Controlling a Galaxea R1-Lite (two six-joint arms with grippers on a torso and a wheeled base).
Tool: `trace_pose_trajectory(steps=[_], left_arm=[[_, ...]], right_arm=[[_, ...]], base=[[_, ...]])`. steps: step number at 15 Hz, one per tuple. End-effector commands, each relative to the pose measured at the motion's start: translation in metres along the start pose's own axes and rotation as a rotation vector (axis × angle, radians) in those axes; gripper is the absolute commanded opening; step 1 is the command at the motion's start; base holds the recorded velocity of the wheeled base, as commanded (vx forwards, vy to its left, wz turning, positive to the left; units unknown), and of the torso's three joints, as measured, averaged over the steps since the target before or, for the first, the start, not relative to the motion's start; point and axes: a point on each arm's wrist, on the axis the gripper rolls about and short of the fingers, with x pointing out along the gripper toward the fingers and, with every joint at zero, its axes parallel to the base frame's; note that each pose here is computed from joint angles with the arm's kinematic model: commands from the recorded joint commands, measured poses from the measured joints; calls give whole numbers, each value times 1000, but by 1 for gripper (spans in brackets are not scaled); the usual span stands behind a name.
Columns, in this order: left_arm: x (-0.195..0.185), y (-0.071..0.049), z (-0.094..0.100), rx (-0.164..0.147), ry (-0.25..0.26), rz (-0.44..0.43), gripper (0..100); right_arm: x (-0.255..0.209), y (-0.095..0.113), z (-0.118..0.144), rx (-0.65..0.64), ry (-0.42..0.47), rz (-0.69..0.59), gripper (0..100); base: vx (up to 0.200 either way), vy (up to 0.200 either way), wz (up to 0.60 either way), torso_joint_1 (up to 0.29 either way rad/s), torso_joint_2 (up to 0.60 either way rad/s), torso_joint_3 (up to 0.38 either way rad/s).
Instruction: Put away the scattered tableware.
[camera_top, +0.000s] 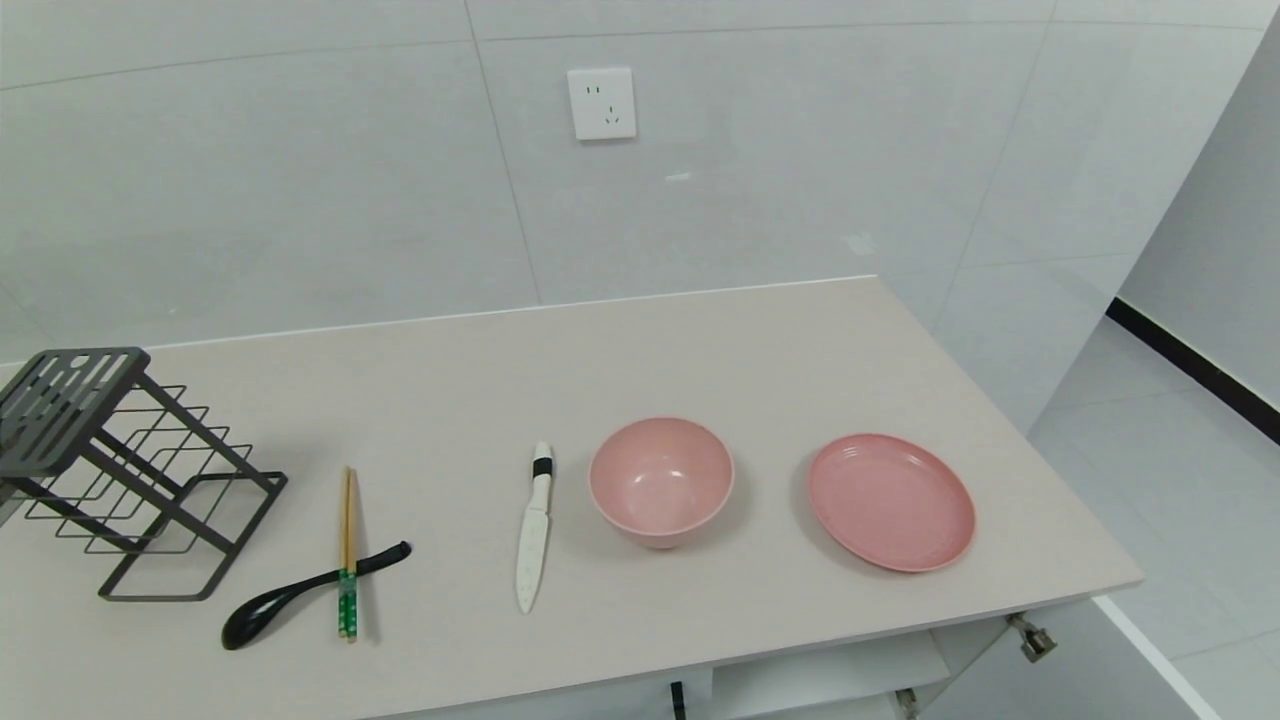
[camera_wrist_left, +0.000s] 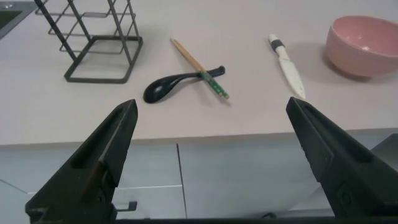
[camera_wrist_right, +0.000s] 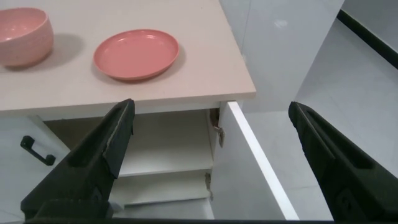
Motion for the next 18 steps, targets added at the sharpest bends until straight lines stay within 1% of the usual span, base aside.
trace_pose_trajectory(steps=[1, 8, 10, 11, 12, 13, 14, 15, 16, 17, 18], left_arm=[[0, 0, 0, -1, 3, 2, 100], [0, 0, 0, 1, 3, 1, 100], [0, 0, 0, -1, 3, 2, 100], [0, 0, 0, -1, 3, 2, 100], [0, 0, 0, -2, 3, 2, 100], [0, 0, 0, -2, 3, 2, 100], [0, 0, 0, -2, 3, 2, 100], [0, 0, 0, -2, 3, 2, 100], [0, 0, 0, -1, 3, 2, 100], [0, 0, 0, -1, 3, 2, 100], [0, 0, 0, -1, 3, 1, 100]], right_arm=[[0, 0, 0, -1, 2, 1, 100], [0, 0, 0, 0, 1, 4, 100], [0, 0, 0, 5, 2, 1, 100], [0, 0, 2, 3, -17, 5, 100], [0, 0, 9, -1, -84, 5, 100], [-1, 0, 13, -17, -127, 3, 100], [-1, 0, 13, -27, -125, 27, 100], [0, 2, 13, -23, -112, 97, 100], [4, 3, 16, 2, -72, 177, 100], [8, 3, 19, 15, -21, 209, 100], [18, 3, 27, 28, 70, 244, 100]], base=[[0, 0, 0, 134, -305, -115], [0, 0, 0, 12, -22, -12], [0, 0, 0, 168, -322, -158], [0, 0, 0, 193, -383, -188], [0, 0, 0, 183, -383, -178], [0, 0, 0, 85, -173, -71], [0, 0, 0, 27, -51, -17], [0, 0, 0, 0, 0, 0], [0, 0, 0, 0, 0, 0], [0, 0, 0, 0, 0, 0], [0, 0, 0, 0, 0, 0]])
